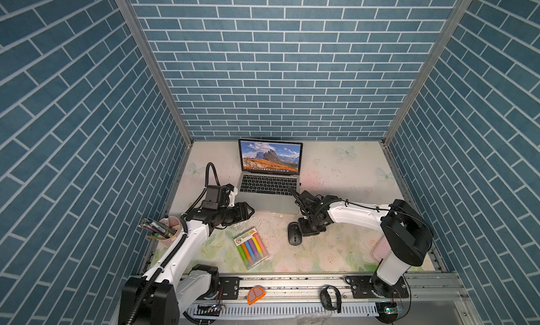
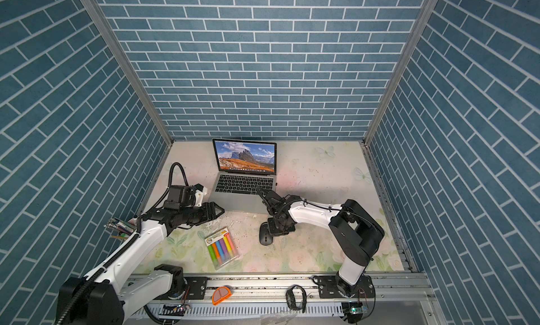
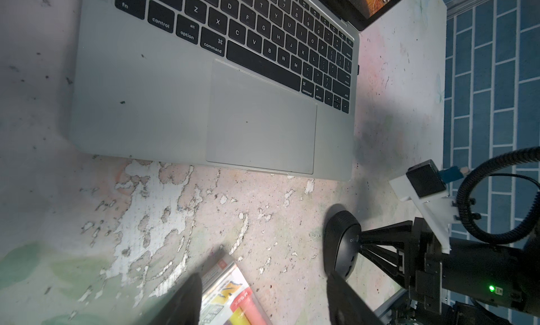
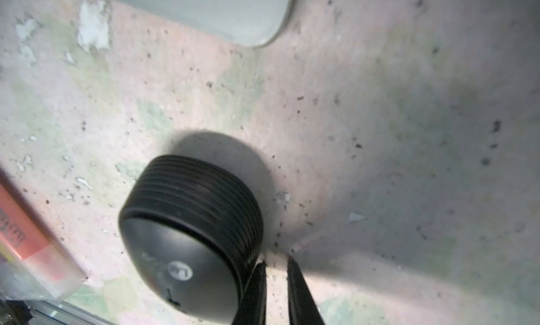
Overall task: Insert the wireless mouse receiver into the laptop
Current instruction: Adjust the mouse at the center of the board, then reset both arms
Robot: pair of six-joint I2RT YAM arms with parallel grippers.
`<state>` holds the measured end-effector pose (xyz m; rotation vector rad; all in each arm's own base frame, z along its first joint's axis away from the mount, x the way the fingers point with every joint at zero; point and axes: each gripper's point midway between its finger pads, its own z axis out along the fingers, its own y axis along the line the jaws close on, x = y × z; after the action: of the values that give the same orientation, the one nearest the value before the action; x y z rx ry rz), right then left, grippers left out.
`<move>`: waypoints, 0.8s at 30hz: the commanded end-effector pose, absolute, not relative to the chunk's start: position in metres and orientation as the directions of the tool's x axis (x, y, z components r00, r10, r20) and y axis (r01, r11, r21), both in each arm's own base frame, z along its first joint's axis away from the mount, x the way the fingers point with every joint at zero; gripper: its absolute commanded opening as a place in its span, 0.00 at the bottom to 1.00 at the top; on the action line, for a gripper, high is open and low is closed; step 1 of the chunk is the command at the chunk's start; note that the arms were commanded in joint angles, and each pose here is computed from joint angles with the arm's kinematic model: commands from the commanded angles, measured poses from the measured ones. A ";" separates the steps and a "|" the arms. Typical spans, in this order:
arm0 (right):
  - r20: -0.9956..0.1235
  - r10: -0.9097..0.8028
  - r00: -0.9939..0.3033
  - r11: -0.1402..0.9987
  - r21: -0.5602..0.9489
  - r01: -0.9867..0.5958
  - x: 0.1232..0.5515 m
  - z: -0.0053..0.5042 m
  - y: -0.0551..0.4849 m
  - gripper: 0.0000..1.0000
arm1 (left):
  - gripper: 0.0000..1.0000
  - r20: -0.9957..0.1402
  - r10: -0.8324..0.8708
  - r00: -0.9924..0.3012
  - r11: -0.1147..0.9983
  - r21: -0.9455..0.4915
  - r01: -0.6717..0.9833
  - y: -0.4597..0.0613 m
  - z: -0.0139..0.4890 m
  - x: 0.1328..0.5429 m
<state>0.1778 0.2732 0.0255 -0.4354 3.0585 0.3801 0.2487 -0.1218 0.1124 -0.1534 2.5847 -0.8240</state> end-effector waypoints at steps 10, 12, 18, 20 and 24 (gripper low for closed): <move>-0.525 -0.302 -0.796 0.945 -0.274 -0.178 0.265 0.165 0.155 0.49 | 0.89 -0.531 -0.024 -0.847 0.943 -0.293 0.158 -0.092 0.176 0.283; -0.622 -0.312 -0.718 0.931 -0.350 -0.101 0.280 0.190 0.132 0.66 | 0.93 -0.552 0.007 -0.834 0.957 -0.237 0.166 -0.085 0.184 0.295; -0.801 -0.341 -0.491 0.892 -0.441 0.100 0.314 0.224 0.076 0.95 | 0.99 -0.652 0.033 -0.758 0.993 -0.065 0.099 -0.054 0.209 0.337; -0.836 -0.309 -0.453 0.896 -0.416 0.157 0.323 0.214 0.056 0.98 | 0.99 -0.686 0.027 -0.728 0.997 -0.034 0.069 -0.044 0.210 0.348; -0.883 -0.221 -0.414 0.899 -0.349 0.265 0.333 0.181 0.014 0.98 | 0.99 -0.739 -0.043 -0.672 0.999 -0.010 -0.053 -0.016 0.198 0.359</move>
<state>0.3143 0.0291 0.1603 -0.0538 2.0927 -0.5302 0.3494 -0.0426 0.2031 0.0120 2.3727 -0.1199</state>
